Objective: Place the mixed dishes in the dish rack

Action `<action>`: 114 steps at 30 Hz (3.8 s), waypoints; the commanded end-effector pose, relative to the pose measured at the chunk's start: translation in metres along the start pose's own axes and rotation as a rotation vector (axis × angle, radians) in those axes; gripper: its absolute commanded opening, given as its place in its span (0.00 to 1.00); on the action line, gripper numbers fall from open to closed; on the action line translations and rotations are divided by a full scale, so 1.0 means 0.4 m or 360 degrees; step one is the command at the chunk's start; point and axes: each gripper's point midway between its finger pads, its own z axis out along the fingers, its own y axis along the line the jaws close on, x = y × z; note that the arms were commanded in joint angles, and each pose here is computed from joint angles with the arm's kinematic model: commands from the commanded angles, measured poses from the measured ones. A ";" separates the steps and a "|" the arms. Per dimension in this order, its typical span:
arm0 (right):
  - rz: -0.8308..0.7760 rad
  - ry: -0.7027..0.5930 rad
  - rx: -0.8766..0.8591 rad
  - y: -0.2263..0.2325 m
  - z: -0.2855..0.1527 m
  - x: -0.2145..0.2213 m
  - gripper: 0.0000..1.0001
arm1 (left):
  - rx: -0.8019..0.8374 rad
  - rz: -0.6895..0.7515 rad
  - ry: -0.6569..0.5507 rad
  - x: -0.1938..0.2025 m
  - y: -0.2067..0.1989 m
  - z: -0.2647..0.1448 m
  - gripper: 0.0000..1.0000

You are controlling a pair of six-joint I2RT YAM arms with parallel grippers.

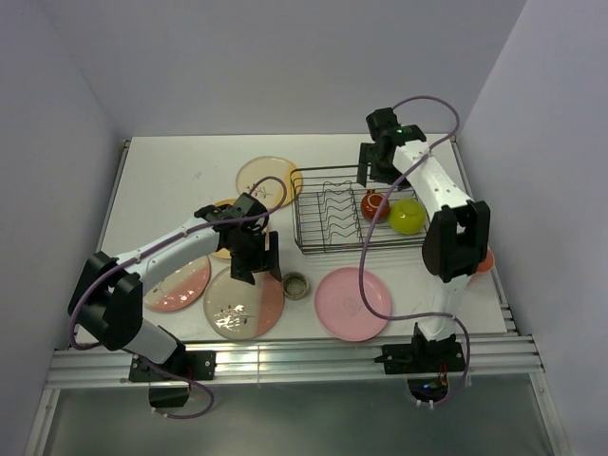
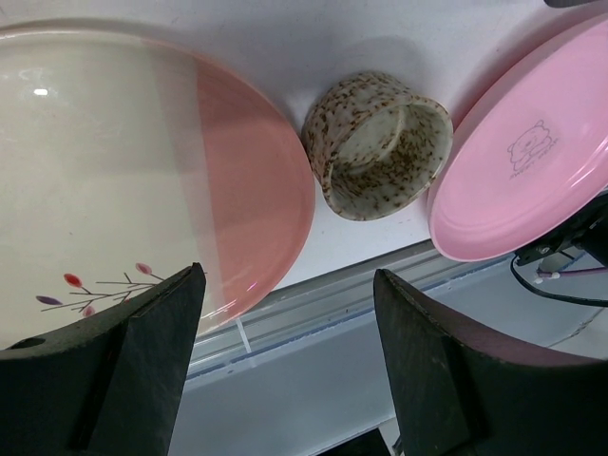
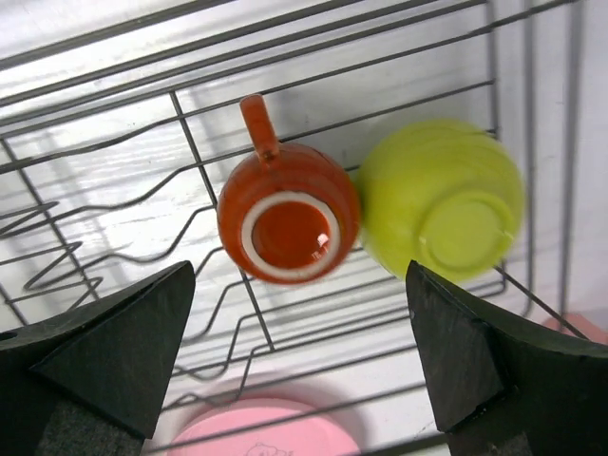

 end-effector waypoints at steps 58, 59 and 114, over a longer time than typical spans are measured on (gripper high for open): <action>0.0093 0.0079 0.0004 -0.012 0.018 0.174 0.00 | 0.0001 0.0007 0.0007 -0.001 0.000 0.017 0.78; 0.0089 0.0093 0.0004 -0.008 0.025 0.183 0.00 | -0.0003 0.0008 0.0013 0.002 0.002 0.019 0.77; 0.0232 -0.0446 -0.0461 -0.042 -0.466 0.174 0.78 | -0.0155 0.0066 0.0053 -0.061 -0.038 0.149 0.54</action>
